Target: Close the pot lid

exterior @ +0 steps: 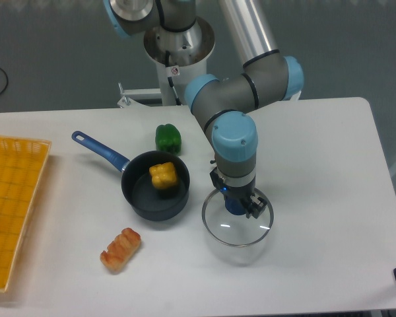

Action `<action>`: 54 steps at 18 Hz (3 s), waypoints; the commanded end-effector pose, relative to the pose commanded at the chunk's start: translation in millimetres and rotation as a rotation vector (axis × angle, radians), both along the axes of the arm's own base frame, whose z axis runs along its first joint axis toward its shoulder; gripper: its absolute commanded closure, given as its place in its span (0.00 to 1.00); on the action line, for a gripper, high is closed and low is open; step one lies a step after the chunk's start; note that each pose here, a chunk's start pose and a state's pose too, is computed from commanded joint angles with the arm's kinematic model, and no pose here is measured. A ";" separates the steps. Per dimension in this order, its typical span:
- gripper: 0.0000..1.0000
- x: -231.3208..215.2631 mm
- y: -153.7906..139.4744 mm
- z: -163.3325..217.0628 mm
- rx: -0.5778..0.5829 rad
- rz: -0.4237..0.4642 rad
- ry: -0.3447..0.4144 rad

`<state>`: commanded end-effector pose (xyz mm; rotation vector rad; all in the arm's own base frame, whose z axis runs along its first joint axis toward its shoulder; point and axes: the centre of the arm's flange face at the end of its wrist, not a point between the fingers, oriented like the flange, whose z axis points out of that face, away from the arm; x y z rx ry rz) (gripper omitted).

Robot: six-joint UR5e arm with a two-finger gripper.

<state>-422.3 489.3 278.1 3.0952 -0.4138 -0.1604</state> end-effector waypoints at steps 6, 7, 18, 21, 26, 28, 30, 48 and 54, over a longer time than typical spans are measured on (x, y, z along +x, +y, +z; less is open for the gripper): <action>0.43 0.2 0.0 1.0 0.002 0.001 0.000; 0.43 0.2 0.0 1.0 0.002 0.001 0.000; 0.43 1.6 -0.4 9.0 0.013 0.002 0.006; 0.43 3.2 0.7 10.0 0.014 -0.001 0.007; 0.43 8.4 5.9 13.6 0.019 -0.002 -0.026; 0.43 10.2 3.3 19.8 -0.005 0.000 -0.057; 0.43 13.8 4.0 26.4 -0.025 -0.003 -0.083; 0.43 130.9 47.3 66.0 -0.052 0.010 -0.105; 0.43 161.7 50.2 56.7 -0.067 -0.012 -0.105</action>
